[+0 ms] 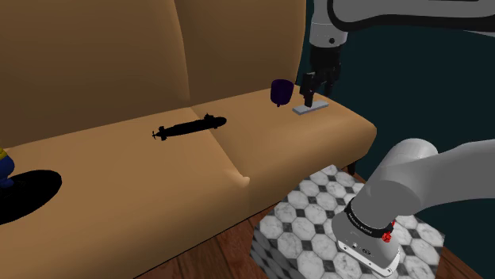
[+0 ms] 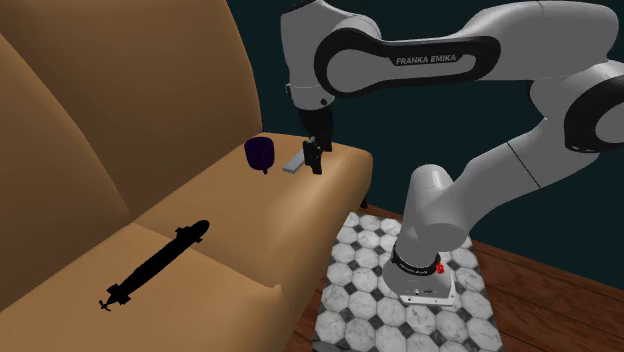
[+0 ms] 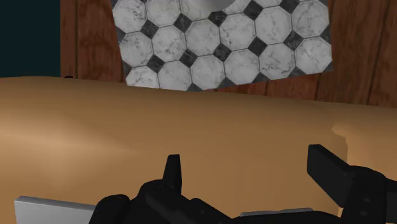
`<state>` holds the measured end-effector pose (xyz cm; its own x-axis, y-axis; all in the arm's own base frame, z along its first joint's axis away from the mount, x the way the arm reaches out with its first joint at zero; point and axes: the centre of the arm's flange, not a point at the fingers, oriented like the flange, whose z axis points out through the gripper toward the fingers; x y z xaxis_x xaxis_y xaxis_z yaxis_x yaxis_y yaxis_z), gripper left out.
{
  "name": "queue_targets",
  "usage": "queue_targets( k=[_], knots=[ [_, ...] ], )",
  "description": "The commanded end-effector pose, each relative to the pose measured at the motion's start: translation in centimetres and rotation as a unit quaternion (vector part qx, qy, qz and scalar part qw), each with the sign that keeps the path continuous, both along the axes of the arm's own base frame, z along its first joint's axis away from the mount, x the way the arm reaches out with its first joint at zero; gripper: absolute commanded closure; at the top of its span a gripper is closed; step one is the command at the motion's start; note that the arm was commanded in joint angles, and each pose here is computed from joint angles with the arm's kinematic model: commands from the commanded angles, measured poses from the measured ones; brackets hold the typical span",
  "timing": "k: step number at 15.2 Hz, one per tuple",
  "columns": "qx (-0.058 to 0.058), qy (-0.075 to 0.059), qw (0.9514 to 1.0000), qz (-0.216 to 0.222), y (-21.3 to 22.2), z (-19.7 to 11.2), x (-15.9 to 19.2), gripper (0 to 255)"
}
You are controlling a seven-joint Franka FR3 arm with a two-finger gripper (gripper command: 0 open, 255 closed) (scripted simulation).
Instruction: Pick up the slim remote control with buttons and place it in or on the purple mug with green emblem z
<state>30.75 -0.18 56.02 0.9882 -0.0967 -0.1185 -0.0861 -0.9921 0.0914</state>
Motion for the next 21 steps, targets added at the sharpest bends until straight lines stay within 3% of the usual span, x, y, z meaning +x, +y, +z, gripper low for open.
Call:
queue_targets(
  k=[1, 6, 11, 16, 21],
  knots=[
    [0.0, 0.0, 1.0, 0.0, 0.0, 0.0, 0.0, 0],
    [0.014, 0.001, 0.9956, 0.093, -6.2, -2.4, -0.7, 0],
    [0.028, 0.001, 0.9824, 0.185, -12.3, -5.0, -0.3, 0],
    [0.042, 0.002, 0.9605, 0.275, -18.2, -7.8, 1.2, 0],
    [0.055, 0.003, 0.9301, 0.363, -23.6, -10.8, 3.8, 0]
  ],
)
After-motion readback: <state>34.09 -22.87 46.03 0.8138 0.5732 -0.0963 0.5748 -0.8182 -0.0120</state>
